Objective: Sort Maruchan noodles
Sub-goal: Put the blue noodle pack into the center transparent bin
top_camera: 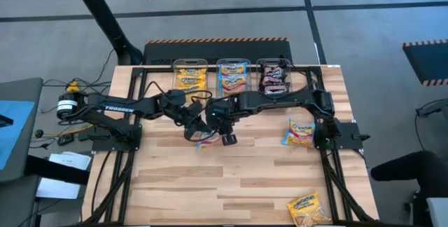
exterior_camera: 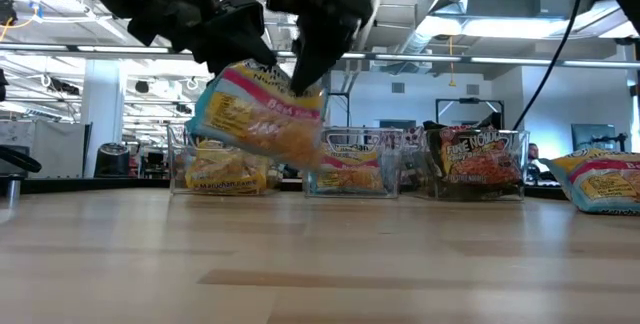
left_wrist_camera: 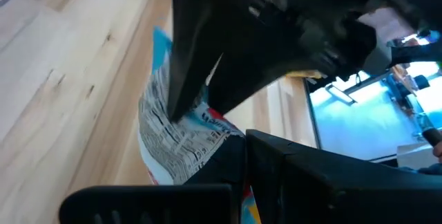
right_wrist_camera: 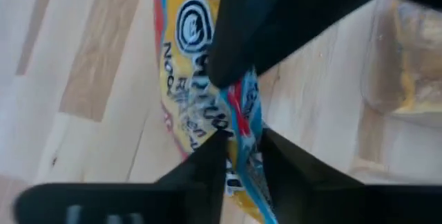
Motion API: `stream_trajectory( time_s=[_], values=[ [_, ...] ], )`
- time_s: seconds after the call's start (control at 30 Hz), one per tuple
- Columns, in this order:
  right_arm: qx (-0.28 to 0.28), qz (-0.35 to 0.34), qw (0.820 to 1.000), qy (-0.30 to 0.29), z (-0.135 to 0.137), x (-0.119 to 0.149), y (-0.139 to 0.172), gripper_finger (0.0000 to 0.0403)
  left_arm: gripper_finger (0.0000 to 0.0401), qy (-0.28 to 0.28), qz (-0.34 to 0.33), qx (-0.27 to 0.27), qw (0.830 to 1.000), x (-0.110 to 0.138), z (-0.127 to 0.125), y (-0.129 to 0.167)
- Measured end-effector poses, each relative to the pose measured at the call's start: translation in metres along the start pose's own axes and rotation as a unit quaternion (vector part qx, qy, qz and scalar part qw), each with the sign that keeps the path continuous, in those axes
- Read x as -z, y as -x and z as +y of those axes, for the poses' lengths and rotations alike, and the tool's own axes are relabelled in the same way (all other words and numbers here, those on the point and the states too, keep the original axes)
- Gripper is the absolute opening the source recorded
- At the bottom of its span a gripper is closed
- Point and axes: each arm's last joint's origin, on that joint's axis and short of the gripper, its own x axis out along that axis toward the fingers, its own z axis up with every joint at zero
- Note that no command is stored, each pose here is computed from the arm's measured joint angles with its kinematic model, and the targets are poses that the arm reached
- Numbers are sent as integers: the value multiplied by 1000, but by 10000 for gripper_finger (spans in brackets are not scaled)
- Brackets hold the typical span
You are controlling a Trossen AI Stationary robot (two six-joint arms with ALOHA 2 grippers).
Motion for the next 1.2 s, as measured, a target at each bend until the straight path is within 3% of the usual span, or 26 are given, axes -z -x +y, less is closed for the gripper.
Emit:
stream_trajectory(
  time_s=[0.17, 0.23, 0.67, 0.87, 1.03, 1.2],
  values=[
    [2, 12, 1000, -13, 1, 2, -1, 29, 0, 0, 0, 1, 1000, 0, 0, 0],
    [7, 12, 1000, -12, 1, 2, -2, 12, 0, 5, 1, -1, 1000, 1, 0, 0],
    [-4, 62, 998, -14, 6, 8, 5, 4, 4, 35, -17, -19, 999, -2, 2, 0],
    [4, 85, 996, -15, 4, 7, 17, 4, 46, 9, -43, -3, 999, -7, -2, 1],
    [4, 96, 995, -21, -3, 8, 26, 4, 88, -27, -122, 24, 992, -23, -8, 5],
    [7, 104, 994, -29, -17, 12, 37, 4, 99, -32, -158, 44, 986, -36, -6, 12]
  ],
)
